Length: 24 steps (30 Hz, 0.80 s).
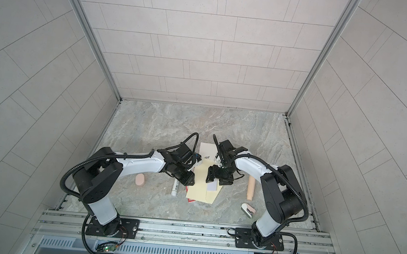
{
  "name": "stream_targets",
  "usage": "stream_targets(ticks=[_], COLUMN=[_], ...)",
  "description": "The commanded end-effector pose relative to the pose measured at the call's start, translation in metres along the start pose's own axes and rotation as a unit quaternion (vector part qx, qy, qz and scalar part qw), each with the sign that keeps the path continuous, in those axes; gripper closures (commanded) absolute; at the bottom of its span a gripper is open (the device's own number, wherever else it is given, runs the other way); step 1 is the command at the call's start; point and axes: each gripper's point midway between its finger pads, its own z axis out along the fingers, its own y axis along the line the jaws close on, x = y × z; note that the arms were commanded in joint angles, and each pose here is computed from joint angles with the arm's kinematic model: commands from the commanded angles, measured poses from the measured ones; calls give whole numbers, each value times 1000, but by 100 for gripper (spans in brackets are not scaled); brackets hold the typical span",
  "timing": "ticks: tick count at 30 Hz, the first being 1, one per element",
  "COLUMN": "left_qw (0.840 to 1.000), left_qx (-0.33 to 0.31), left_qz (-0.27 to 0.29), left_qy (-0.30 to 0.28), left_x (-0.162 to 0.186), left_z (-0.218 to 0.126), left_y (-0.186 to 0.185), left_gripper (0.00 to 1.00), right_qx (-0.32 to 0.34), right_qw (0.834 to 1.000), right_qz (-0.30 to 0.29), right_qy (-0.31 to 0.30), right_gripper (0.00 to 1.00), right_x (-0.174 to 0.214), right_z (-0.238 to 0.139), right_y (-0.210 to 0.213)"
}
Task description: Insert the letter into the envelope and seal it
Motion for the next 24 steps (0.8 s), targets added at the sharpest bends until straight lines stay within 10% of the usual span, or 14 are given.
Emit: stream_targets(ticks=[1, 24], left_qw=[1000, 1000], left_qx=[11, 27], left_qz=[-1, 3], left_qy=[23, 6], left_x=[12, 1], left_z=[7, 11], left_y=[-2, -8], left_gripper=[80, 89], right_qx=[-11, -63], right_qw=[1000, 995], right_qz=[7, -31], right_qy=[12, 74], right_gripper=[23, 26], right_x=[1, -6], right_z=[5, 33], right_y=[2, 42])
